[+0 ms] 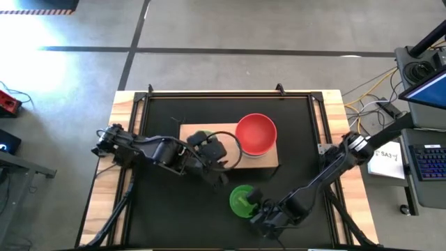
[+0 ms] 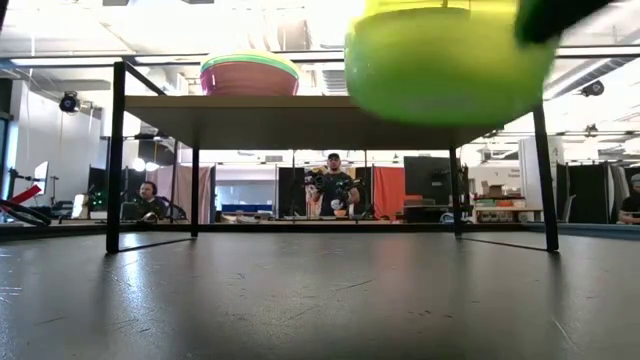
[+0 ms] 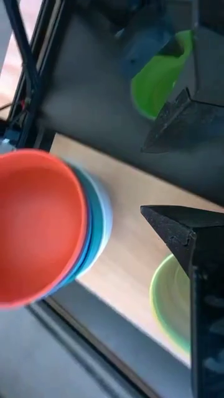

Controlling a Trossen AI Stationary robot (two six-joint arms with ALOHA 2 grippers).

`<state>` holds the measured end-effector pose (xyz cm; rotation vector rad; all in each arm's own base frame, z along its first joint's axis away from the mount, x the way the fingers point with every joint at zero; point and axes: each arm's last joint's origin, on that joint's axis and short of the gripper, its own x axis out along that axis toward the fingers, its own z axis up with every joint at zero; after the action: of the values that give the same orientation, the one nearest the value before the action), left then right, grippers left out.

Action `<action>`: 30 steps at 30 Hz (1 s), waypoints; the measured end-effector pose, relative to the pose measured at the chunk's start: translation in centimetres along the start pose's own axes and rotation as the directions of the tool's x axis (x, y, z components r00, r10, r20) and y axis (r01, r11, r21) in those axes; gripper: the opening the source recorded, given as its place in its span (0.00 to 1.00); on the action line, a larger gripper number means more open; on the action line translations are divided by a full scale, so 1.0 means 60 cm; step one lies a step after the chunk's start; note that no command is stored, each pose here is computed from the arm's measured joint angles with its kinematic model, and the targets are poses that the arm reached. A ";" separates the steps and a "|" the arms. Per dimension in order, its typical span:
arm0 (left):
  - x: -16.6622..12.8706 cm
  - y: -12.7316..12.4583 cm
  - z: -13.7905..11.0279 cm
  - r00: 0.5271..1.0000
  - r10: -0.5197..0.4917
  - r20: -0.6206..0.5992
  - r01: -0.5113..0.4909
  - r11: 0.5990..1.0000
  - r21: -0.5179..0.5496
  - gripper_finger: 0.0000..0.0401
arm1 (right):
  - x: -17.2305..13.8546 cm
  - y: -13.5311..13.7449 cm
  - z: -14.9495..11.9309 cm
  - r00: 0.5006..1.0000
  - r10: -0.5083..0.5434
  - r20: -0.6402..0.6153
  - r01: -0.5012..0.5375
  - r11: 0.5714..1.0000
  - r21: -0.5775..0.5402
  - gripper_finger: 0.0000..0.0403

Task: Place and stack bowls onto a shelf
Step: Stack the small light green bowl on top of the small yellow bowl on the shelf

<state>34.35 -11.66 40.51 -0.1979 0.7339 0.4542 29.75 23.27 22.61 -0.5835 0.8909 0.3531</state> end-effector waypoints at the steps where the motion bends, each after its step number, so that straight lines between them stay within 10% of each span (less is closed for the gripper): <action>1: -0.001 0.000 0.001 1.000 -0.016 -0.009 0.016 1.000 -0.003 0.32 | -0.010 -0.004 0.003 1.000 -0.001 0.011 0.001 1.000 0.004 0.02; 16: 0.063 0.007 0.009 0.937 -0.239 -0.257 0.154 0.939 -0.309 0.32 | -0.138 -0.048 0.010 0.979 0.021 0.203 -0.053 0.987 0.154 0.02; 30: 0.118 -0.084 -0.021 0.864 -0.336 -0.376 0.234 0.927 -0.293 0.32 | -0.089 -0.021 0.000 0.975 0.209 0.073 -0.217 0.968 0.125 0.02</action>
<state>40.55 -14.20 34.86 -0.6404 1.0548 0.2093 27.29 22.01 27.35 -0.3537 0.9148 0.4990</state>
